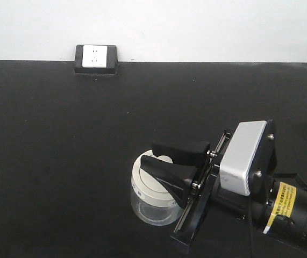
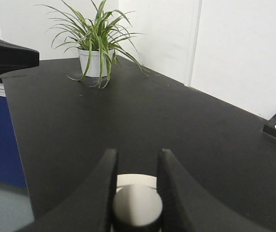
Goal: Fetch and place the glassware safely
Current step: 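Drive up to the black worktop holding the jar in the right gripper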
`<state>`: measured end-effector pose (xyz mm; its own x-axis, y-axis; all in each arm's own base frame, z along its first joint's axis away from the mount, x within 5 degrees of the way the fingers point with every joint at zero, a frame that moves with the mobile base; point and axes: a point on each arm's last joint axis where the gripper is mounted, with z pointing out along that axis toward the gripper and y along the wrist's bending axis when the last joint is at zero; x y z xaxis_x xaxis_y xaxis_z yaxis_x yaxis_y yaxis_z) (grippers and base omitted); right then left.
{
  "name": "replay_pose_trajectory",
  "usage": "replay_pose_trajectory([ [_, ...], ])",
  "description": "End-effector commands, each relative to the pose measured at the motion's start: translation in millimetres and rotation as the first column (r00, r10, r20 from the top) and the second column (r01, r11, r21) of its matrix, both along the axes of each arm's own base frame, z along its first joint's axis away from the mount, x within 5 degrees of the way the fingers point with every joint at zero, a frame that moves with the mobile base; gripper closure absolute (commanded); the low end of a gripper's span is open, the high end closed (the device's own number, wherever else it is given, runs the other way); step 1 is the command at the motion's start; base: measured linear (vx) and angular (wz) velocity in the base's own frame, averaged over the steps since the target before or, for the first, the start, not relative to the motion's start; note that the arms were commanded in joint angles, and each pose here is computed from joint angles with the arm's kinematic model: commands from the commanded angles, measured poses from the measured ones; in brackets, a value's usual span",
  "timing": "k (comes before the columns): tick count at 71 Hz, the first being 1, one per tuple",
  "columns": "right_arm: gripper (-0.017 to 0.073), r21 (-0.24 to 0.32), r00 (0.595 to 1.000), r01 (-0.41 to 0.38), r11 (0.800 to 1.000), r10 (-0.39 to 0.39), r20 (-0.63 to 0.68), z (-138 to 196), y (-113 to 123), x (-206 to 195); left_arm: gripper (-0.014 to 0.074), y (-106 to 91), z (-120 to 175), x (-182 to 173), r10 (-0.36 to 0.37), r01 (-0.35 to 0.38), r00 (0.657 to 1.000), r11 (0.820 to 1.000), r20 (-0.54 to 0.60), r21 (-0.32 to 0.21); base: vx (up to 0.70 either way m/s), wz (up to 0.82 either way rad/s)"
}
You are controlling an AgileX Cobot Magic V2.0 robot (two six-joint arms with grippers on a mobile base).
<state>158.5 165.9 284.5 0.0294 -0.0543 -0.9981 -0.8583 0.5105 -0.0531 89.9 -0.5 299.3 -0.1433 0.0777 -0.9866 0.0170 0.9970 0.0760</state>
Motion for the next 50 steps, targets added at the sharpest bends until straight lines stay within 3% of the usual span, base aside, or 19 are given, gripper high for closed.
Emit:
replay_pose_trajectory([
  [1, 0.0563, 0.110, 0.997, -0.037, 0.993, 0.030, 0.068, 22.1, 1.5, -2.6, 0.0601, -0.6, 13.5, 1.5, -0.005, 0.006, 0.997, 1.000, 0.083, -0.012, 0.00, 0.00],
  [50, 0.0563, 0.110, 0.997, -0.038, 0.993, 0.030, 0.069, 22.2, 1.5, -2.7, 0.0601, -0.6, 13.5, 1.5, -0.005, 0.006, 0.997, 1.000, 0.083, -0.012, 0.00, 0.00],
])
